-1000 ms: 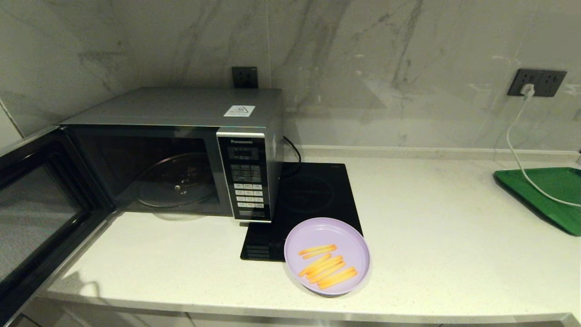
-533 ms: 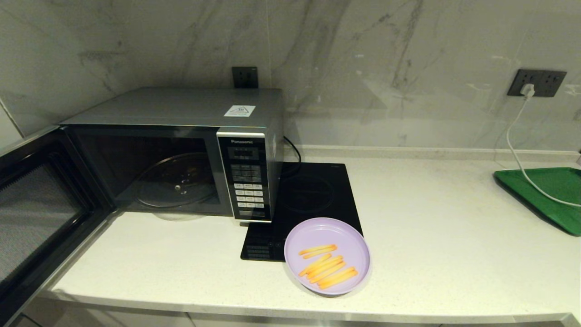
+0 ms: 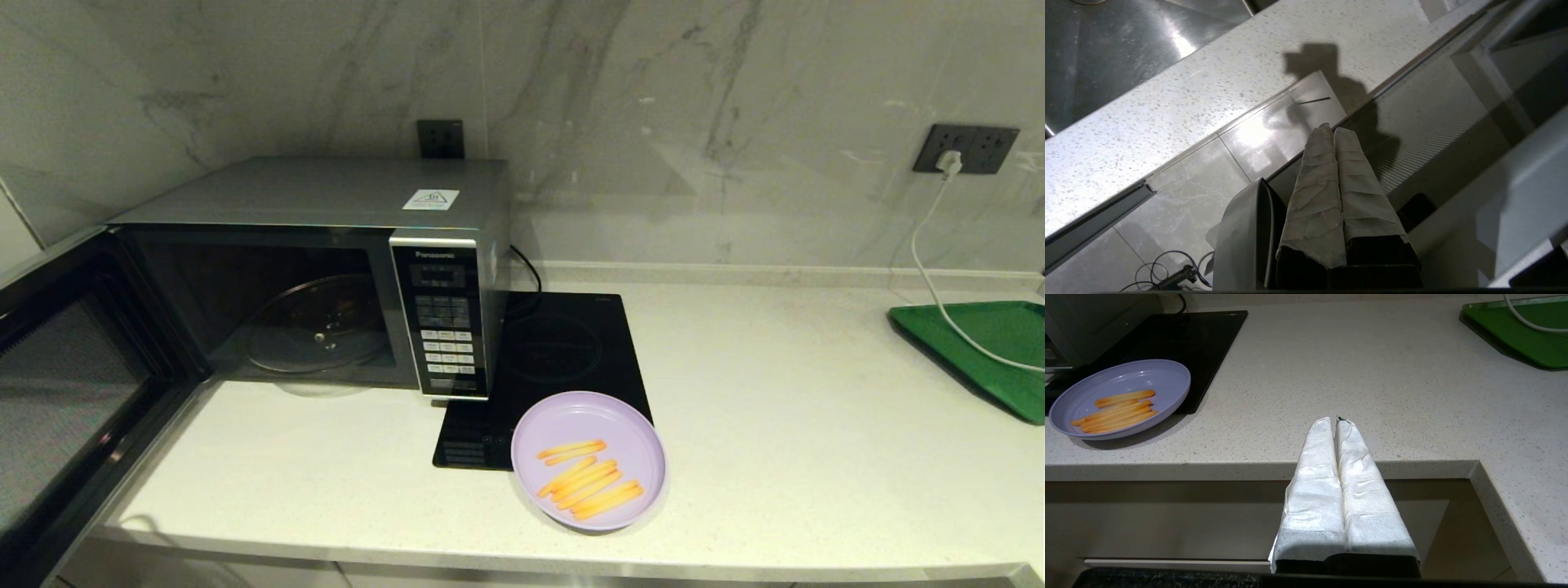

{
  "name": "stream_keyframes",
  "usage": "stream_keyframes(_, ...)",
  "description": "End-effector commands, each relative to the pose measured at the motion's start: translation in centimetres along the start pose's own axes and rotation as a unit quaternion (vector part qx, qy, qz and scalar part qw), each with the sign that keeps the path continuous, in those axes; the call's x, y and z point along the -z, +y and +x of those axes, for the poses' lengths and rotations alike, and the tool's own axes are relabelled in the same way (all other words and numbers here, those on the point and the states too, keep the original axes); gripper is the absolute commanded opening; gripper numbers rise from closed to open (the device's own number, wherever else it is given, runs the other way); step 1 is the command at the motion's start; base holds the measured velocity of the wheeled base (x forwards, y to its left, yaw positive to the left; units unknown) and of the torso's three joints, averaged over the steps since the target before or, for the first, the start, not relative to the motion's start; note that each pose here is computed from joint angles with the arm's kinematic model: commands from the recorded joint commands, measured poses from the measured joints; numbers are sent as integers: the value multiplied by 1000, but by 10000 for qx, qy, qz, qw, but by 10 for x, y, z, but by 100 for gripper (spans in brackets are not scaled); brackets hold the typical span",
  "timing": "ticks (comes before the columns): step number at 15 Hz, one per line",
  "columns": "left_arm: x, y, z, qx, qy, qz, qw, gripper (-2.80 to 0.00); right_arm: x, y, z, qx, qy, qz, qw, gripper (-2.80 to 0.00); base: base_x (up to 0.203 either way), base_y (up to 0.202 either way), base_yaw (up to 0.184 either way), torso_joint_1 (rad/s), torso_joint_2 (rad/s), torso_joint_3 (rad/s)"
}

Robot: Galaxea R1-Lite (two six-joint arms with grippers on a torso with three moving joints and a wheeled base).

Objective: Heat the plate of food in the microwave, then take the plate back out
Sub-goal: Close the microwave oven

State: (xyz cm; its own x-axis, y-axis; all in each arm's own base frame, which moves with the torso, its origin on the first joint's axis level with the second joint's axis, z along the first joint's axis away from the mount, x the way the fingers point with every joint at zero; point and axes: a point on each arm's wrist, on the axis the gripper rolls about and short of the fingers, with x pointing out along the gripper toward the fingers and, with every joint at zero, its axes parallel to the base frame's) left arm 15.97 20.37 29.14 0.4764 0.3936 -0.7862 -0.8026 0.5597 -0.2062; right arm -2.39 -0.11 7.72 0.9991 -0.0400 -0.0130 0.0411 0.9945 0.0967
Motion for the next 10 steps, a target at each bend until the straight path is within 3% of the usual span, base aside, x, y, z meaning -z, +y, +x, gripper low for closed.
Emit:
stream_keyframes(1,10,-14,-14,175,-2,151,9997,-280,0,0,0,-1,-3,4,10000,-280,0,0,0,0,0,0)
stream_keyframes(6,60,-54,-39,787,461,503,9946,-280,0,0,0,0,4,3,10000,-280,0,0,0,0,0,0)
stream_keyframes(10,116,-89,-62,1519,1121,959,9773,-280,0,0,0,-1,-3,4,10000,-280,0,0,0,0,0,0)
